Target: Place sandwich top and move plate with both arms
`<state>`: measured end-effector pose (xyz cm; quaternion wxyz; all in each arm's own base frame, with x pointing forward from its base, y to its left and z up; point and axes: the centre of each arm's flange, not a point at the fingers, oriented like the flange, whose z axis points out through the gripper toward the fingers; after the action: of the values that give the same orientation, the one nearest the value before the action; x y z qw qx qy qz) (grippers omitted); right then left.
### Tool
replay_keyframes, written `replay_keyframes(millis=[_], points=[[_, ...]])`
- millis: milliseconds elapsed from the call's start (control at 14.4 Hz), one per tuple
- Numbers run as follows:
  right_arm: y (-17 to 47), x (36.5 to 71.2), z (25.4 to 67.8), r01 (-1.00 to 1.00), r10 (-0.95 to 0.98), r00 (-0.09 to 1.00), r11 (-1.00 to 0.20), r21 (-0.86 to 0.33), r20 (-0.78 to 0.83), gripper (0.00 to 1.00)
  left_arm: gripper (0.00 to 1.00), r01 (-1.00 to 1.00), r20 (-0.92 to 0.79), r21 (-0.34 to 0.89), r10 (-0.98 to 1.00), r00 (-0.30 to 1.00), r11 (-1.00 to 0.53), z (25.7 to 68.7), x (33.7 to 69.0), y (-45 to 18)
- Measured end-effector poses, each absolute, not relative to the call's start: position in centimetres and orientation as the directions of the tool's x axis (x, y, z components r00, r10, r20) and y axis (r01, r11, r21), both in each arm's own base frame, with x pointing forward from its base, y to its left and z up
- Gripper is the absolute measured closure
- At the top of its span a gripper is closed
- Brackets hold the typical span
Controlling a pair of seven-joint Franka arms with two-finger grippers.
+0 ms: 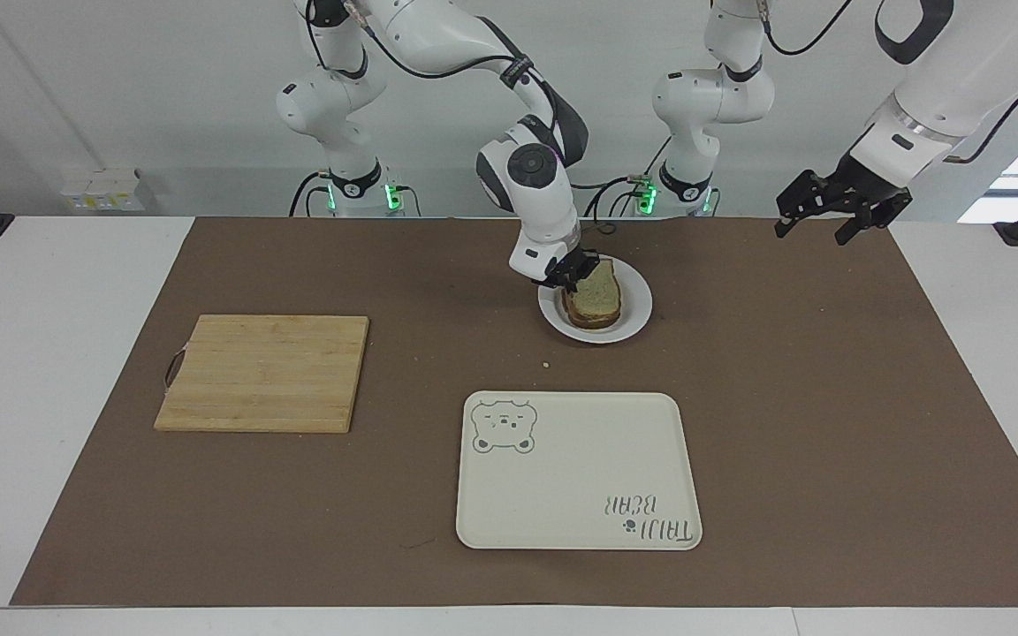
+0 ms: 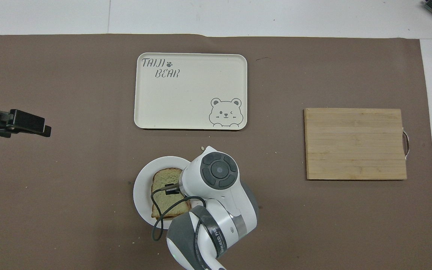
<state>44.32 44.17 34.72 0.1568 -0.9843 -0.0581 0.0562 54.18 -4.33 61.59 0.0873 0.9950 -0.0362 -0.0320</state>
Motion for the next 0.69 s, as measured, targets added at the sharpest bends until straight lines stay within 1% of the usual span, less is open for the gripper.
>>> replay_keyframes(millis=[277,416,624,693], points=[[45.4,43.6,33.9,0.098,0.131,0.988,-0.939,-0.330,-0.081,0.93,0.00,-0.084,-0.054,0.225,-0.099,0.994,-0.971,60.0,53.5,-4.5],[45.3,43.7,33.7,0.095,0.129,0.988,-0.940,-0.327,-0.084,0.93,0.00,-0.098,-0.055,0.250,-0.116,0.992,-0.963,59.5,53.2,-4.6],[44.8,44.1,33.5,0.085,0.119,0.989,-0.942,-0.323,-0.087,0.93,0.00,-0.122,-0.051,0.286,-0.142,0.989,-0.950,57.7,53.1,-3.4],[44.5,44.3,33.5,0.081,0.113,0.990,-0.943,-0.323,-0.084,0.86,0.00,-0.126,-0.048,0.301,-0.147,0.988,-0.945,56.9,53.2,-2.8]])
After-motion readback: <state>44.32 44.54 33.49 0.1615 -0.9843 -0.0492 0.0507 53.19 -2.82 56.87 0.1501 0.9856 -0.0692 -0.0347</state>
